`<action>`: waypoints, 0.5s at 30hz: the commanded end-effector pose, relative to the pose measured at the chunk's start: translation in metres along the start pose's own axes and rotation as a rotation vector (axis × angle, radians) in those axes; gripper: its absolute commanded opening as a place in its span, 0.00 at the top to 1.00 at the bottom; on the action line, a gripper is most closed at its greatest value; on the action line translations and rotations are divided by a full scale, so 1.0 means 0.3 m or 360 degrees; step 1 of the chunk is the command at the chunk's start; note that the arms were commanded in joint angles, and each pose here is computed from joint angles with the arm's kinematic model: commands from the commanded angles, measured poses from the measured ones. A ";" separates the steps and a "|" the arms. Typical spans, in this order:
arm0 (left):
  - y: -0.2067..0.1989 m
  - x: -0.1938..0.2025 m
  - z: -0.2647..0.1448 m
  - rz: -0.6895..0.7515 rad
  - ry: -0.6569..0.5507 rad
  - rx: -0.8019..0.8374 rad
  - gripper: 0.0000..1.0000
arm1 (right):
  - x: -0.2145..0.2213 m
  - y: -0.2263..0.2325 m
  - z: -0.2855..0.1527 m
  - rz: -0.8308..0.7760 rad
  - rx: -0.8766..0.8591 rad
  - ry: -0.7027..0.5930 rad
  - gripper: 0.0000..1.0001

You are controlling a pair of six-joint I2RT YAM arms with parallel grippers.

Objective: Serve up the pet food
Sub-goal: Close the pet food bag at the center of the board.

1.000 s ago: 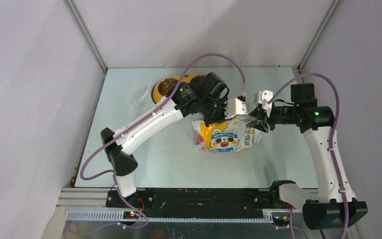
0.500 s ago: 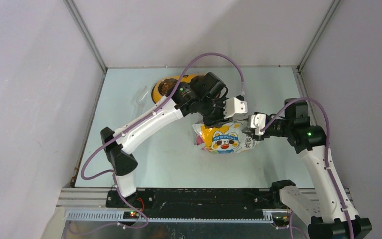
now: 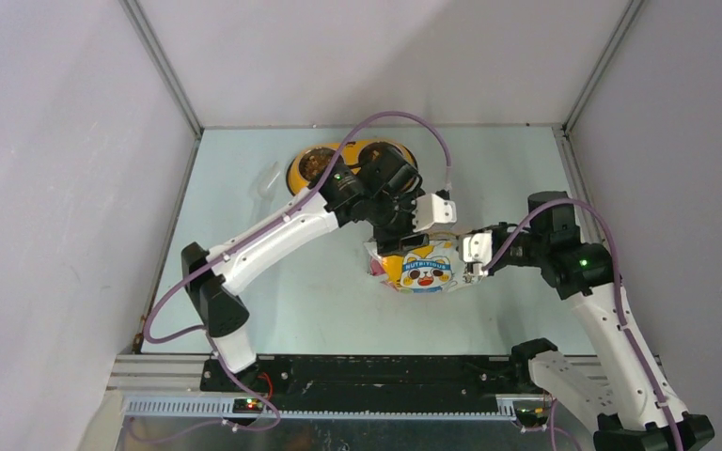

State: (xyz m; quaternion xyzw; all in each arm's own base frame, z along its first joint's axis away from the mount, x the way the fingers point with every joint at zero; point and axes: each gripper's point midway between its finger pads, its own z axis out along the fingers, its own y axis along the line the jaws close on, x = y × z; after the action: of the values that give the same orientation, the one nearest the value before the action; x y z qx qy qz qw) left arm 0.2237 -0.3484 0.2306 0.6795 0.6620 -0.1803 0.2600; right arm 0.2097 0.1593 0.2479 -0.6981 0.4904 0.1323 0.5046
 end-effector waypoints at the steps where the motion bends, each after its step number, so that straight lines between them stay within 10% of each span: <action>1: 0.029 -0.060 -0.117 0.0013 -0.0154 -0.0105 0.33 | -0.003 -0.008 -0.002 -0.0088 0.0018 0.0042 0.71; 15: 0.018 -0.015 -0.142 -0.0015 -0.0133 -0.0066 0.30 | 0.063 -0.020 0.031 -0.0164 0.0093 0.0203 0.71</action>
State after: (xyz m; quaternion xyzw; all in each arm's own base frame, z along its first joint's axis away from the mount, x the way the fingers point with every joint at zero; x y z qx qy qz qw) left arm 0.2315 -0.3370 0.2454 0.6653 0.6673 -0.1860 0.2784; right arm 0.2176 0.1602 0.2320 -0.7212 0.4817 0.0733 0.4925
